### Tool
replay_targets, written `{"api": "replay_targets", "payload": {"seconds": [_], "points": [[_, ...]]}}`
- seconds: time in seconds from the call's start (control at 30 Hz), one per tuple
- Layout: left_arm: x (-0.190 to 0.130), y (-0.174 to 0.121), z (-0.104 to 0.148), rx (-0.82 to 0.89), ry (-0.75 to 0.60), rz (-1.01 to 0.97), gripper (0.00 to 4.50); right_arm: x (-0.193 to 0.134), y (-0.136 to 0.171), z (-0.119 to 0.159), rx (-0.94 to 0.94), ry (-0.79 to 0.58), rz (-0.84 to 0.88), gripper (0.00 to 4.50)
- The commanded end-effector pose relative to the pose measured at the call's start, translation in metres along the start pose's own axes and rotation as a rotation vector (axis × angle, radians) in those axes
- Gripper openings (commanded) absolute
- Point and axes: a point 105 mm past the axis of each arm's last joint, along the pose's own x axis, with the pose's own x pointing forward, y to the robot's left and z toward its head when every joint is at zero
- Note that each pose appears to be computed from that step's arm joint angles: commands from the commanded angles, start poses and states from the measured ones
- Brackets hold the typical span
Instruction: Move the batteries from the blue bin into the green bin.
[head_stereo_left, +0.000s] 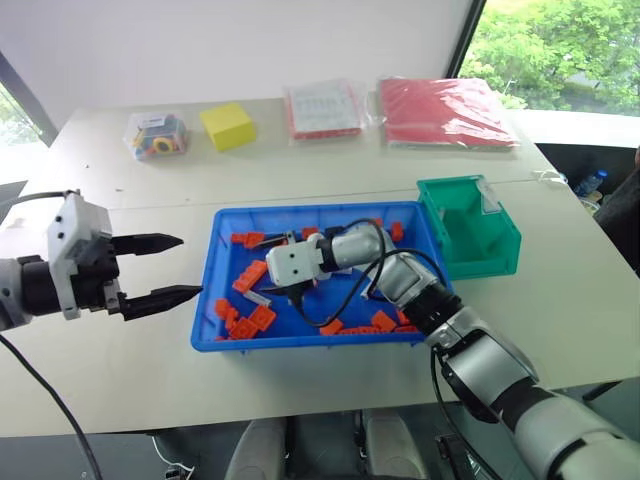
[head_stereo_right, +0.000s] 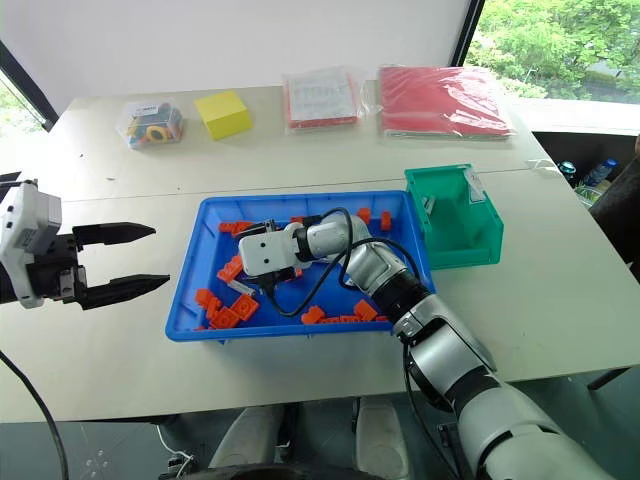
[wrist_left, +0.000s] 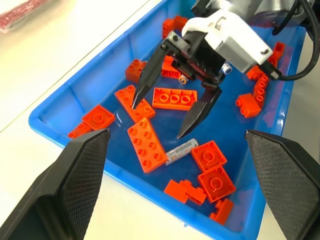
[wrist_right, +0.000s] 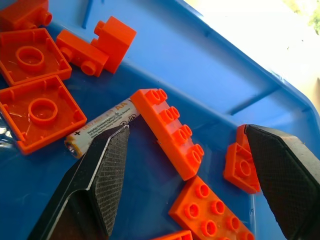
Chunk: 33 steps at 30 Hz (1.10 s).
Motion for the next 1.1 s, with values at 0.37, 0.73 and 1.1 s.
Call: {"api": "replay_targets", "payload": {"seconds": [0.37, 0.73, 1.1], "points": [[-0.002, 0.005, 0.011, 0.042, -0.032, 0.006, 4.50, 0.014, -0.017, 0.000, -0.075, -0.018, -0.089, 1.98], [-0.002, 0.009, 0.010, 0.048, -0.038, 0.001, 4.50, 0.002, -0.027, 0.015, 0.011, -0.072, -0.134, 0.02], [0.003, 0.013, 0.011, 0.062, -0.047, -0.011, 4.50, -0.045, -0.061, -0.041, -0.042, 0.184, -0.333, 1.10]]}}
